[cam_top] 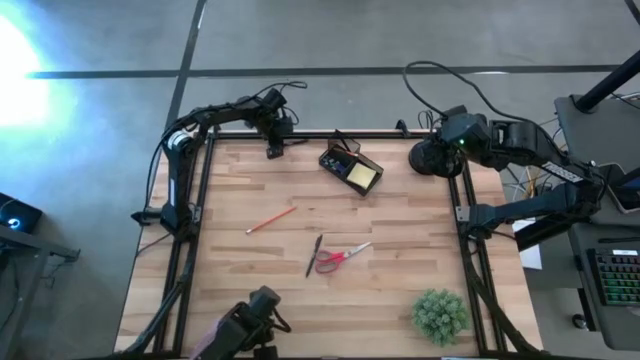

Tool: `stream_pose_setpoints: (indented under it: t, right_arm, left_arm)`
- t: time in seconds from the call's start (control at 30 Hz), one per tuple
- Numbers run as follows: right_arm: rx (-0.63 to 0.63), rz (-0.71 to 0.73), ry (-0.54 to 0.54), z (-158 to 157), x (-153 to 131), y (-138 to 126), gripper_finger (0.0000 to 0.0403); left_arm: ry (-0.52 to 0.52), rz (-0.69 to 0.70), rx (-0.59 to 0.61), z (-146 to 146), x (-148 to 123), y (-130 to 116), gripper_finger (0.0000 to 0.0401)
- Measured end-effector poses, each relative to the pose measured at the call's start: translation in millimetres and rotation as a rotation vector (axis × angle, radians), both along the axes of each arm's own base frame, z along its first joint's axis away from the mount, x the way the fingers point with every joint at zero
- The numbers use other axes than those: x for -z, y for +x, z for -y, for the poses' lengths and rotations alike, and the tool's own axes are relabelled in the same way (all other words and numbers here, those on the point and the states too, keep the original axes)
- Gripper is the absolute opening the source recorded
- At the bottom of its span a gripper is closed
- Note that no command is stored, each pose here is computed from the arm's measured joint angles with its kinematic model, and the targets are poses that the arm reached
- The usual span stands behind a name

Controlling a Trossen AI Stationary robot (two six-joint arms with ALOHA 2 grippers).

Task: Pick and place office supplies into organizer
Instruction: Put the top pen into the desk organizer

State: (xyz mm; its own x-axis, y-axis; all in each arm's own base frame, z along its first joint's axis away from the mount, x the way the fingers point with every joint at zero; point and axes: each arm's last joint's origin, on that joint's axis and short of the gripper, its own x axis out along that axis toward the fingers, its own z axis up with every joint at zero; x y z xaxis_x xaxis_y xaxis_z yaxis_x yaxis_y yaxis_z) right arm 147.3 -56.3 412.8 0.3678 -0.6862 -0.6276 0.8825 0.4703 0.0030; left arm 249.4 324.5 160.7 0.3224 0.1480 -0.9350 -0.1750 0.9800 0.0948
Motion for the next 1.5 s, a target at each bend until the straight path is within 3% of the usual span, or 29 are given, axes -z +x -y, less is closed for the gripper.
stream_pose_setpoints:
  t: [0.17,0.5,0.87,1.27,1.5]
  right_arm:
    - [0.013,0.0,-0.001,1.9,0.0,-0.7,0.0176]
    - [0.012,-0.01,-0.006,3.0,0.0,-1.2,0.0176]
    - [0.01,-0.013,-0.007,3.0,0.0,-1.2,0.0176]
    - [0.006,-0.055,0.005,2.0,2.5,-4.0,0.0176]
    - [0.005,-0.115,0.023,0.7,5.9,-8.5,0.0176]
  left_arm:
    - [-0.003,-0.004,0.001,0.5,0.4,0.1,0.0117]
    - [0.012,-0.037,0.002,3.9,3.3,2.4,0.0026]
    - [0.012,-0.058,0.037,8.2,4.0,5.0,0.002]
    - [0.054,-0.145,0.083,29.2,-17.8,21.6,0.0018]
    - [0.159,-0.213,0.144,50.3,-35.5,35.7,0.0018]
